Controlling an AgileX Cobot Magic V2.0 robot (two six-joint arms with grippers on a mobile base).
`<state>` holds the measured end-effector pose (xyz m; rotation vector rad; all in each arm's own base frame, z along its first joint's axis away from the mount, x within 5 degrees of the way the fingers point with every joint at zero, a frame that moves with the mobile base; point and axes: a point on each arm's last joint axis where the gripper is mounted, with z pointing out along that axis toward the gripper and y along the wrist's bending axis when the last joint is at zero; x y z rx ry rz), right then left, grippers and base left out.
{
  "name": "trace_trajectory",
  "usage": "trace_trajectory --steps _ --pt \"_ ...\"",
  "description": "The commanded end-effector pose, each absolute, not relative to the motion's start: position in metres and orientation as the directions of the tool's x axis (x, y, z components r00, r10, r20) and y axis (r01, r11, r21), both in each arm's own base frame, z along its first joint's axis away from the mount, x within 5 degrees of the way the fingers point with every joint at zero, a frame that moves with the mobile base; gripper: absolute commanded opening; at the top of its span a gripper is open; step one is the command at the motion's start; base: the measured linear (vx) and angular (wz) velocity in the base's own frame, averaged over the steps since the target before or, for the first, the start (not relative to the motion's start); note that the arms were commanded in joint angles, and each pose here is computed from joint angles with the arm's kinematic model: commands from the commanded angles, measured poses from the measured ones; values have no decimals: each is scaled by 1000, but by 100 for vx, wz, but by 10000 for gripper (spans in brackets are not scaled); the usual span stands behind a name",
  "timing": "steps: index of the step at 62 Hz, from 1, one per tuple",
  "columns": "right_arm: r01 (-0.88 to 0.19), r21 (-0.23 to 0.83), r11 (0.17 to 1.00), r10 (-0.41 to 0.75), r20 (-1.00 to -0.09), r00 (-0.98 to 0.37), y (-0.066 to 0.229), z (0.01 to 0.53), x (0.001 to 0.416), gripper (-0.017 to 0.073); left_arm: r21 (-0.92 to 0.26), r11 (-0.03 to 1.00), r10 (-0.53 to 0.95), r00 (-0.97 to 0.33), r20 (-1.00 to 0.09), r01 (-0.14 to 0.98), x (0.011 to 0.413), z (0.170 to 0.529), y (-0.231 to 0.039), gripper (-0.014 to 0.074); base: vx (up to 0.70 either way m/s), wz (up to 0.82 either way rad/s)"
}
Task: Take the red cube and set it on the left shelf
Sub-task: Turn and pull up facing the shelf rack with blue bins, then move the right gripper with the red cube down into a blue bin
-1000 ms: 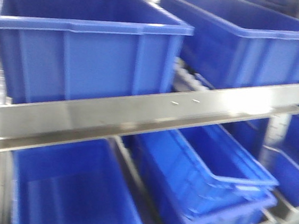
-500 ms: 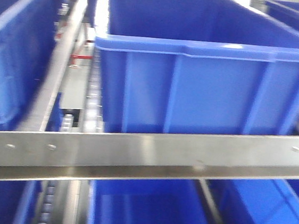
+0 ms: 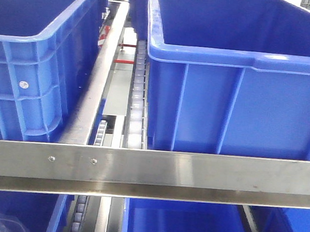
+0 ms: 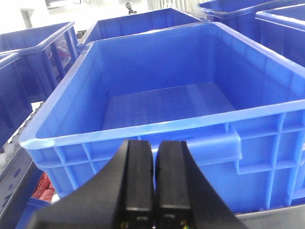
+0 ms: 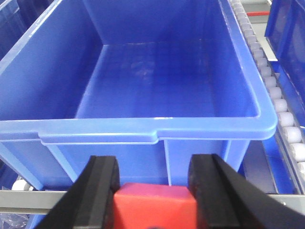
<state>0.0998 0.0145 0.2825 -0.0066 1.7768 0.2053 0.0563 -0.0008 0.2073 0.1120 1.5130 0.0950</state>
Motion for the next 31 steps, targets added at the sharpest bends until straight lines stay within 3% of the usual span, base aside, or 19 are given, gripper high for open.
trace_trajectory --steps 1,31 --pt "-129 121 984 108 -989 -105 14 300 101 56 128 992 126 124 -984 4 57 208 -1 106 0 0" --pt "-129 121 984 108 -989 -105 14 300 101 56 128 992 126 124 -984 4 57 208 -1 106 0 0"
